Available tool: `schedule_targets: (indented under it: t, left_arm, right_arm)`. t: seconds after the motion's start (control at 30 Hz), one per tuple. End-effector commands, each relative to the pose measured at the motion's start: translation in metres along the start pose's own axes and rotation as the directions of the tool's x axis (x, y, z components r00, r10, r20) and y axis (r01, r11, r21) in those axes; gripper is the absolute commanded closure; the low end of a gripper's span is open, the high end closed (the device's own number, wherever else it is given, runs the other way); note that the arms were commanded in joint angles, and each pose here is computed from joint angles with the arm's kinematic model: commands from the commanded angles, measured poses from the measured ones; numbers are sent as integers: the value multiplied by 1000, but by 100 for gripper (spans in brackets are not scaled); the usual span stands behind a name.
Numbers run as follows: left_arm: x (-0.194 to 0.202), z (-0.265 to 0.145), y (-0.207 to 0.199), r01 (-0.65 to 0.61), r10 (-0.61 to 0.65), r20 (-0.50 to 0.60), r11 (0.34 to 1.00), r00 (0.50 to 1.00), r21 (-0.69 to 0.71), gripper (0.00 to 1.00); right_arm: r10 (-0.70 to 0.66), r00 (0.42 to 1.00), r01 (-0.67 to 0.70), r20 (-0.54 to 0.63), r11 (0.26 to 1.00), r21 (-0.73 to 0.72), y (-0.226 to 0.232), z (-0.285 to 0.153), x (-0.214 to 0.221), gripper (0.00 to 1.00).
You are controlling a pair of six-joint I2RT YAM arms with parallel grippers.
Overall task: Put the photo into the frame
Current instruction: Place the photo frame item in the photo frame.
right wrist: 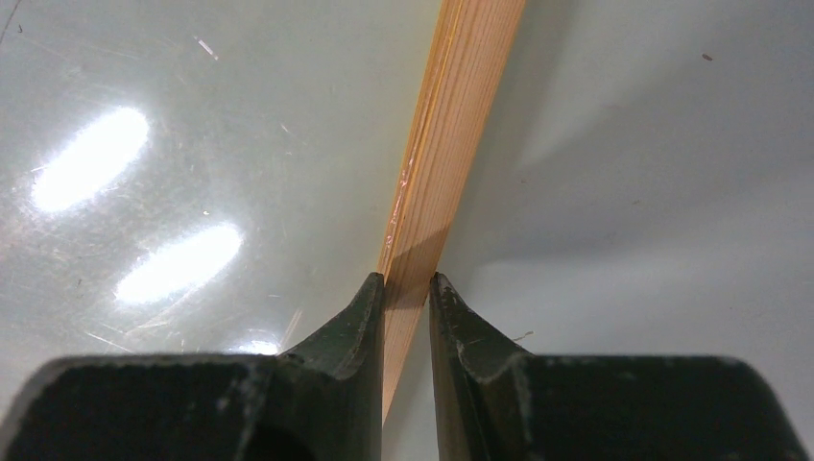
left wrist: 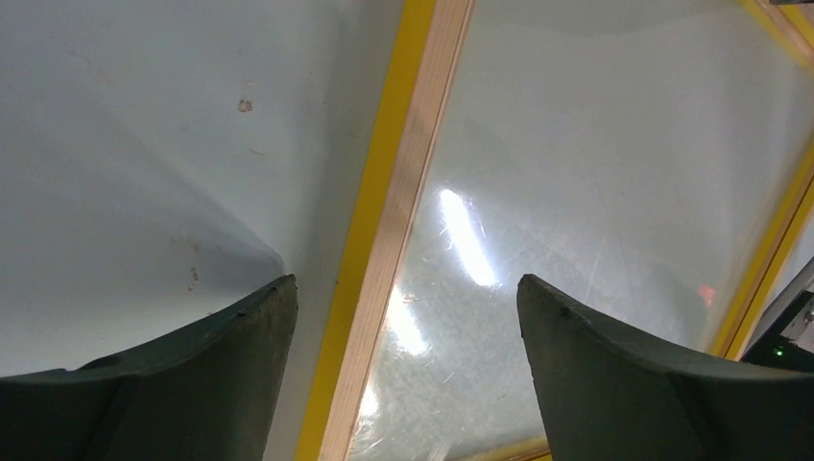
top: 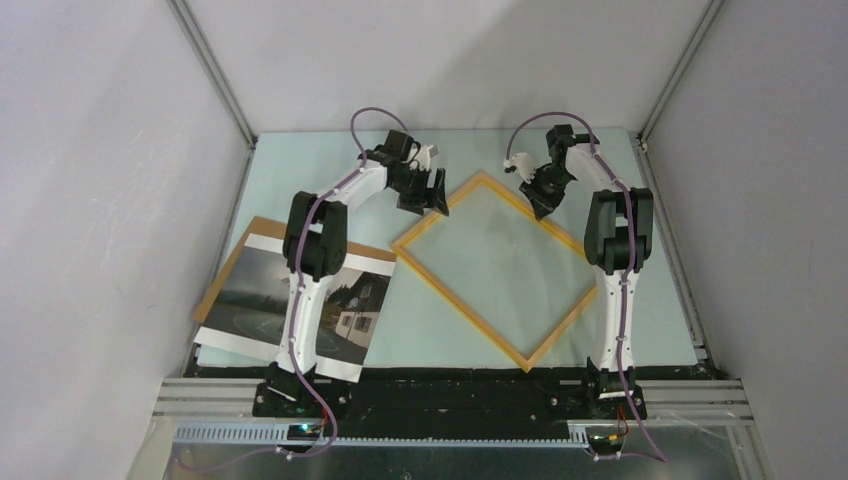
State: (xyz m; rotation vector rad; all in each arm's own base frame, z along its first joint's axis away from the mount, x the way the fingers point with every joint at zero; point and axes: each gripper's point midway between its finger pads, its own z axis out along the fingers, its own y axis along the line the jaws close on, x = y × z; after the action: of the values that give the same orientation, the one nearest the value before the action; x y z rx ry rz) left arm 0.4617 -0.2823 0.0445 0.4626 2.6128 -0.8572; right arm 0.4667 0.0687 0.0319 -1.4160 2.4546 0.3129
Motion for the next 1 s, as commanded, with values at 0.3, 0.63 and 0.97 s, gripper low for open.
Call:
schedule_targets:
  t: [0.3,0.63,0.97]
  left_arm:
    - [16,12,-31,5,1,-52,995,999,103,21]
    - [32,17,-32,55,-54,-78,998,996,21,34]
    - [52,25,-39,167,-167,-123,986,978,-10,46]
  right_arm:
    - [-31,998,29,58,999,37,-17,27,-19,100]
    - [-37,991,27,125,997,78,-31,15,-44,100]
    - [-64,984,47,168,994,103,-40,18,-66,100]
